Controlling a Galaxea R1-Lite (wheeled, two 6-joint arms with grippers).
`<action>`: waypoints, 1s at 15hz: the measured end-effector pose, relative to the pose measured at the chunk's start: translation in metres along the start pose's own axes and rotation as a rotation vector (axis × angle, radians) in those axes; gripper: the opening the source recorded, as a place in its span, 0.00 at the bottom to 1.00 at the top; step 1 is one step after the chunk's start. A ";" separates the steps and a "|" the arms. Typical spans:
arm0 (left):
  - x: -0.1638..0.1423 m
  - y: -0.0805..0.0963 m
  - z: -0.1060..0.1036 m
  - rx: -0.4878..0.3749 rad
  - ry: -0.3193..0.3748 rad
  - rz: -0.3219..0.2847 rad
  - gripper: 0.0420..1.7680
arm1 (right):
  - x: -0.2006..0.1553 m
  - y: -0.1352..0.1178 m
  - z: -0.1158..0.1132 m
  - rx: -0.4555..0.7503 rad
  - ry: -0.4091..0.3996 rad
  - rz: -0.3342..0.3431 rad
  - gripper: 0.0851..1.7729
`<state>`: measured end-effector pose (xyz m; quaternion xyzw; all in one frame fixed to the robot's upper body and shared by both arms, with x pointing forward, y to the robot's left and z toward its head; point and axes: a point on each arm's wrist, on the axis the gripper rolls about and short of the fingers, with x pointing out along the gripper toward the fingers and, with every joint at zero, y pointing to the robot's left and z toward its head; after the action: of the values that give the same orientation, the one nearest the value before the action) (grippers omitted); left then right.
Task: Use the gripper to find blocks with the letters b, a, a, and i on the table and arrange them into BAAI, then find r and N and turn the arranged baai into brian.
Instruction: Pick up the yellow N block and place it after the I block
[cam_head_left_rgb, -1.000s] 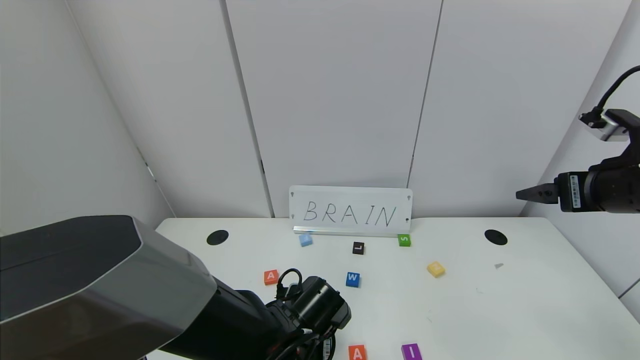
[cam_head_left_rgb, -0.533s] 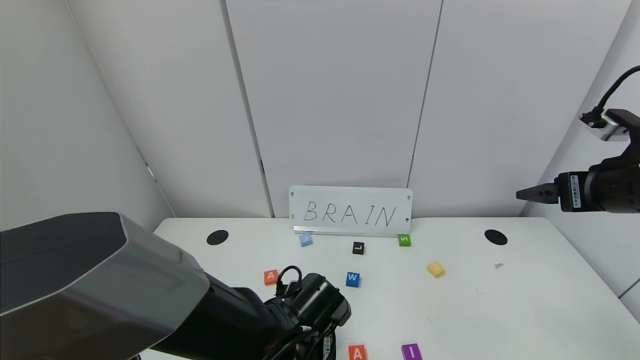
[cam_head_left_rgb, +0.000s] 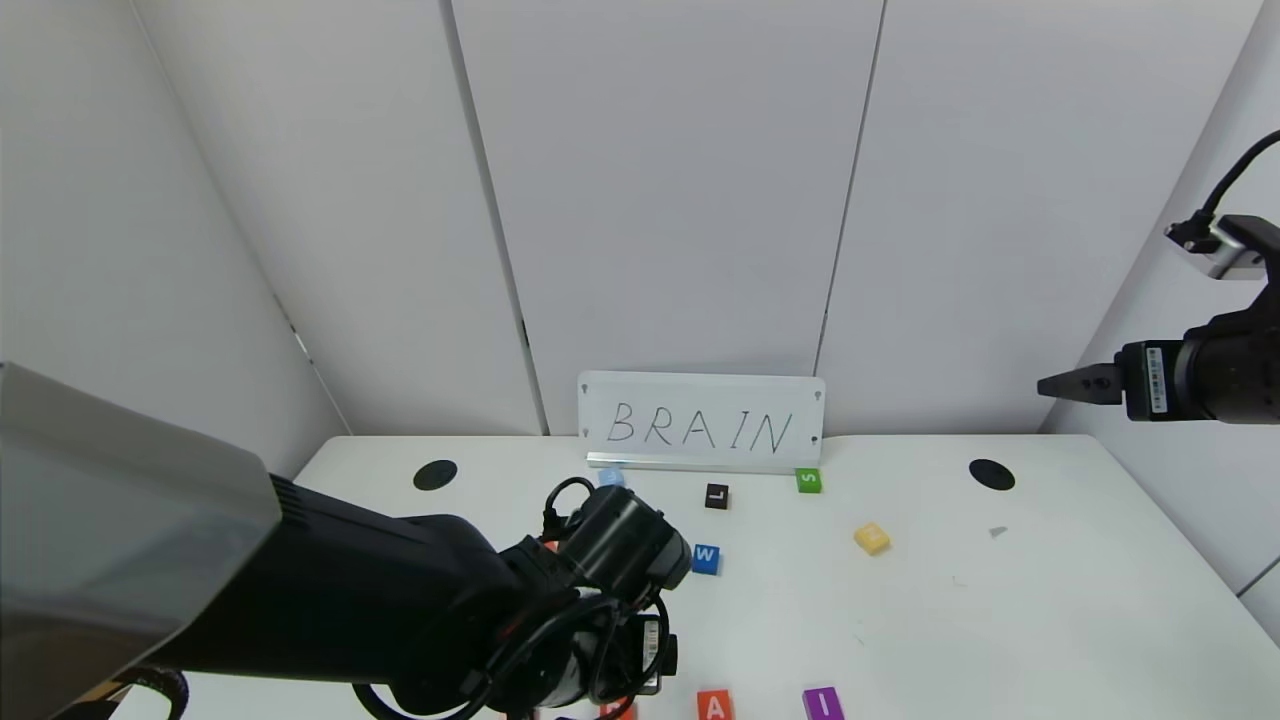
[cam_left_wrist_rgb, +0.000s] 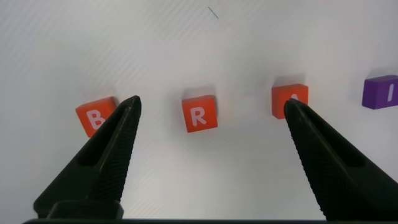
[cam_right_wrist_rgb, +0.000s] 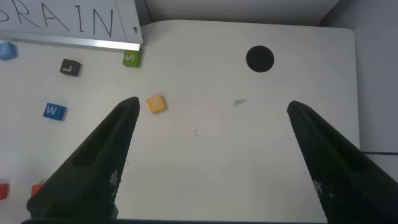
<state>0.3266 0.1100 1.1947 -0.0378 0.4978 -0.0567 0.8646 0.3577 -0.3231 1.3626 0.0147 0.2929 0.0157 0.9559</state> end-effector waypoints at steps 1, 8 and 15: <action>-0.005 0.002 0.006 -0.004 -0.017 -0.004 0.93 | 0.000 0.000 0.000 0.000 0.000 0.000 0.96; -0.047 0.024 0.060 0.015 -0.213 -0.052 0.95 | 0.002 0.000 0.000 0.000 0.005 0.001 0.96; -0.104 0.074 0.090 0.044 -0.389 -0.230 0.96 | 0.015 0.003 -0.004 -0.006 0.042 0.007 0.96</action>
<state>0.3569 0.1983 1.3193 -0.0858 0.3127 -0.1572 0.9328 0.3676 -0.3196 1.3513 0.0125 0.3127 0.0202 0.9496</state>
